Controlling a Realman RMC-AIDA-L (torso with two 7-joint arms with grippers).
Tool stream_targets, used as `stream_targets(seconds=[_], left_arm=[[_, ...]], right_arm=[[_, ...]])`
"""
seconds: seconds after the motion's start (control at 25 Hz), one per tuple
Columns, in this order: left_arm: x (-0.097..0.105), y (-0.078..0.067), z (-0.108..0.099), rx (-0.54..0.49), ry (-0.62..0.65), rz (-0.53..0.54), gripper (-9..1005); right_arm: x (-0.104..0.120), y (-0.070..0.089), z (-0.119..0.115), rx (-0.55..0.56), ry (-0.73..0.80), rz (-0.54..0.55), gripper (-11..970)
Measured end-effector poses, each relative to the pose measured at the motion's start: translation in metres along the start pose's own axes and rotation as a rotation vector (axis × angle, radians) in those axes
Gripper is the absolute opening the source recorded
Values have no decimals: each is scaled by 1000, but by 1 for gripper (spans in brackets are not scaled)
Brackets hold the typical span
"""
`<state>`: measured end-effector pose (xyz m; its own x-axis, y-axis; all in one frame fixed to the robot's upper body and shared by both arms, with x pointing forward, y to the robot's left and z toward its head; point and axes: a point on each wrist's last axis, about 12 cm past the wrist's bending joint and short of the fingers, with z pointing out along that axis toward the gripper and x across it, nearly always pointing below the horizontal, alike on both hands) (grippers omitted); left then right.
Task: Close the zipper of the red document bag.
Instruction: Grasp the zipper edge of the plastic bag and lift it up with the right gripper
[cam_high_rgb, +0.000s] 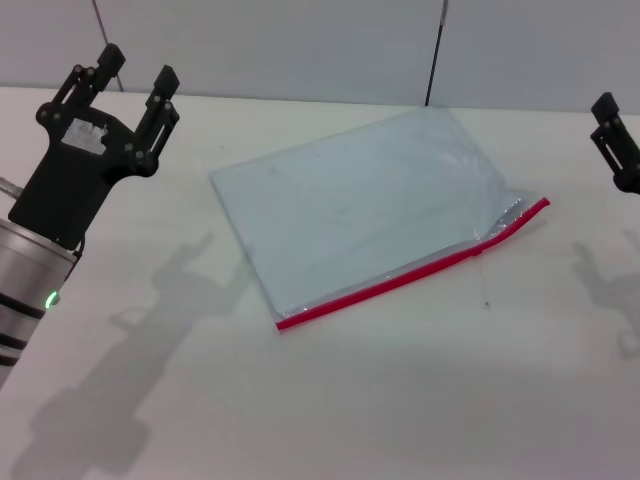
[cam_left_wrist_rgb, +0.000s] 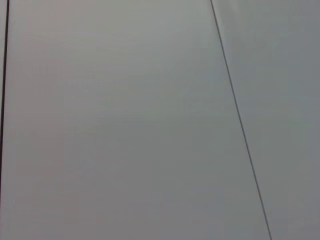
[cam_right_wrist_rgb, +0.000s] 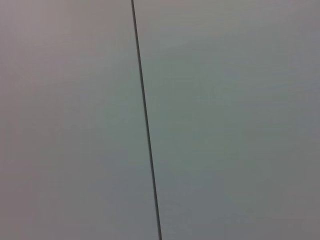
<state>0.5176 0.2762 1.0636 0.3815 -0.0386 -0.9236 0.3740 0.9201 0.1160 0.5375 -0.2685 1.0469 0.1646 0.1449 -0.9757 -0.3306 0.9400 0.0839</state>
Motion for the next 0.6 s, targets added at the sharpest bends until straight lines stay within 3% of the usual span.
stream_targets(seconds=[0.36,0.6], left_arm=[[0,1,0,0,0,1,588],[0,1,0,0,2,3,587]], right_arm=[[5,-1,6,8,53,14,762],[15,-5,20,8,181,74,763]])
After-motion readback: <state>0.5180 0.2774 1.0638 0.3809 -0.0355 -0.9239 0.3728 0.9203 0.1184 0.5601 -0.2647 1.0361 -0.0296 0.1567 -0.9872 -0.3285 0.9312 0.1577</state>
